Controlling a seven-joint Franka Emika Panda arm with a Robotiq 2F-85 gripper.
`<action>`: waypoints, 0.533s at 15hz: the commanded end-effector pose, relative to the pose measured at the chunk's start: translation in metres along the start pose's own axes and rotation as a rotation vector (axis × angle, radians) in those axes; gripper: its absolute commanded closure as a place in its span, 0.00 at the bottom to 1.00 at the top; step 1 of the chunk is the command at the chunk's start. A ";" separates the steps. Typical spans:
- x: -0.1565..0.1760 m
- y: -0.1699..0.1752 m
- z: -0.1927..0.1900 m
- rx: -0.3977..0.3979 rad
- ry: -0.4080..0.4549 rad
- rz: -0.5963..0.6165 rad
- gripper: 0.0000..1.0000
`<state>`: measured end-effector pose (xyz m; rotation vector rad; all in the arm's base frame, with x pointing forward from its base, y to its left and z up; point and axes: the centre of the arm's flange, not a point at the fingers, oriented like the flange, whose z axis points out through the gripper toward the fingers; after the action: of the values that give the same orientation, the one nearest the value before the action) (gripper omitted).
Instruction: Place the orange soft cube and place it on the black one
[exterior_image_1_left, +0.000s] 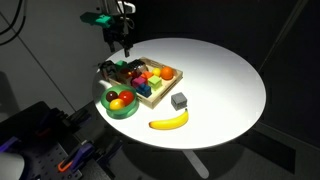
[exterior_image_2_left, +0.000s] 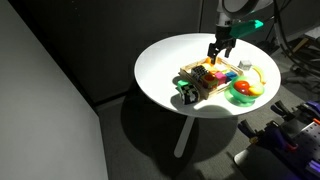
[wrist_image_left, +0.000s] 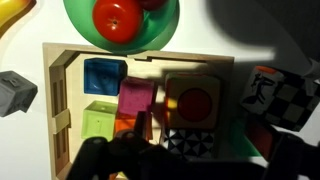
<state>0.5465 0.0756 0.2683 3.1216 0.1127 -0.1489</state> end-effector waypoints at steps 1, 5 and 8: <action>0.016 -0.003 0.015 0.004 0.022 0.003 0.00; 0.022 -0.007 0.037 0.010 0.024 0.014 0.00; 0.027 -0.011 0.053 0.015 -0.006 0.018 0.00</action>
<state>0.5554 0.0821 0.2241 3.1325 0.1147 -0.1445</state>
